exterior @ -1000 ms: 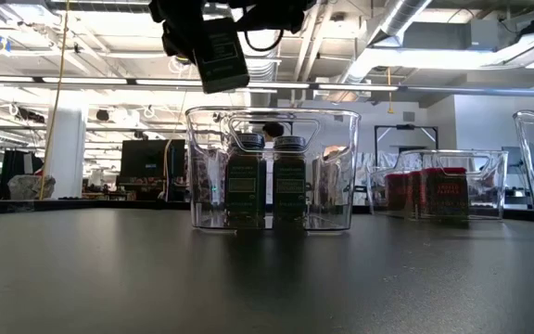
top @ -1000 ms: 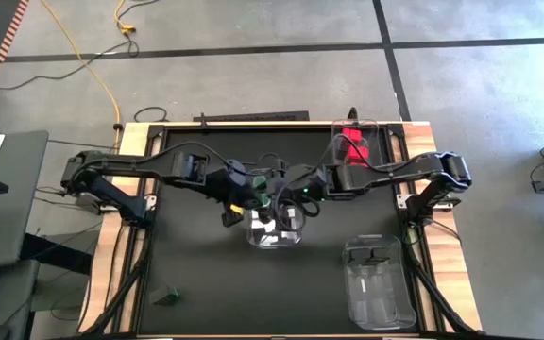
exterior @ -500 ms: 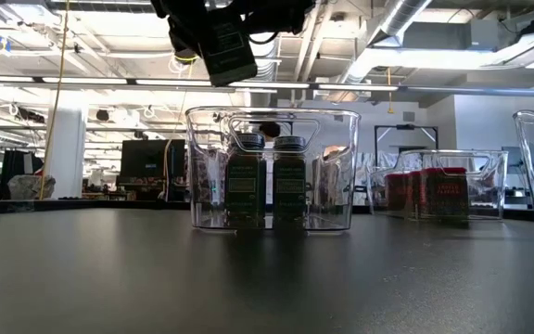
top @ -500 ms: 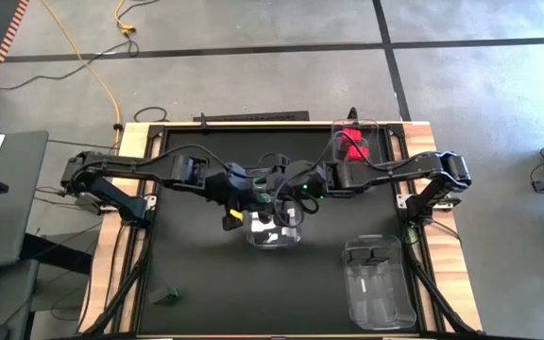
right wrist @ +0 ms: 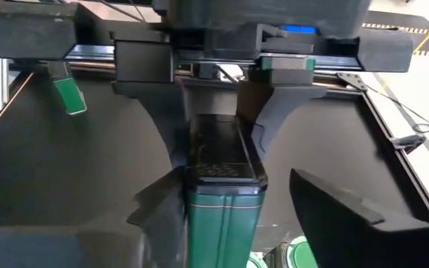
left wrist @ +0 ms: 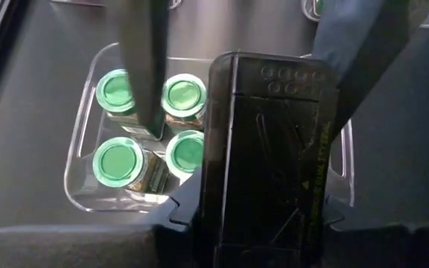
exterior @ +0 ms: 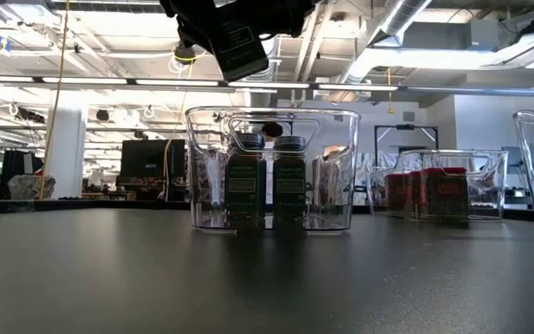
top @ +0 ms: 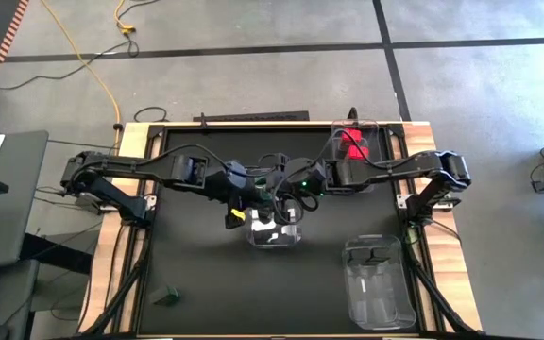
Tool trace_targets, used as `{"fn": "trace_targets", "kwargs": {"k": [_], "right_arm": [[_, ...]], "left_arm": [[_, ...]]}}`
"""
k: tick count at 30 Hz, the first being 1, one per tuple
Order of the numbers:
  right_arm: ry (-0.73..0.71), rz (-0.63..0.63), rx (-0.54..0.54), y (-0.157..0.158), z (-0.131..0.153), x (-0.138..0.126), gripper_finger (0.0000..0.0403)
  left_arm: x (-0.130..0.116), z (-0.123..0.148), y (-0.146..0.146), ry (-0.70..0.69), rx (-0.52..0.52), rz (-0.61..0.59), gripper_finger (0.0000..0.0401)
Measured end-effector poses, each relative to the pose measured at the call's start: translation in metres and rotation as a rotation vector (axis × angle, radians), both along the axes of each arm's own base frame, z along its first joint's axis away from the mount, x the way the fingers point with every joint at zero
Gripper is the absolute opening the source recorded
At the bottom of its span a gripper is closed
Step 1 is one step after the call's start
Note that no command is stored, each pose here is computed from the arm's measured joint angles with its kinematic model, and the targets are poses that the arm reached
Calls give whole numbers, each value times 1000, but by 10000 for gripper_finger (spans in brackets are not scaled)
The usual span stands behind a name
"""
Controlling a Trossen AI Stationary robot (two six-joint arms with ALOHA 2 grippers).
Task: Sort spices by type
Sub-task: Put the black seasoning can into the bottom transparent bin
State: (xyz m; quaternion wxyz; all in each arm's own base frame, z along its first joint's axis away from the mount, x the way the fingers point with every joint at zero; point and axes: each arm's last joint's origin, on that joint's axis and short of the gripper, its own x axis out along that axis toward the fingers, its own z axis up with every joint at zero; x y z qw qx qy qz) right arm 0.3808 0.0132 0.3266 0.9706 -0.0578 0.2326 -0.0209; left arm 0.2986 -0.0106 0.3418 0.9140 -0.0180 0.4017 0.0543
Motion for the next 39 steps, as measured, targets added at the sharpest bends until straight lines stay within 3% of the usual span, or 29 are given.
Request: {"fn": "trace_targets", "kwargs": {"k": [9, 26, 33, 39], "right_arm": [[-4, 13, 5, 1, 0, 0, 144], [2, 15, 3, 1, 0, 0, 157], [24, 8, -1, -2, -2, -1, 149], [61, -56, -25, -10, 5, -14, 156]], "left_arm": [[0, 0, 1, -2, 29, 22, 129], [0, 0, 2, -7, -6, 62, 141], [0, 0, 3, -3, 30, 70, 204], [-5, 3, 7, 6, 152, 80, 244]]}}
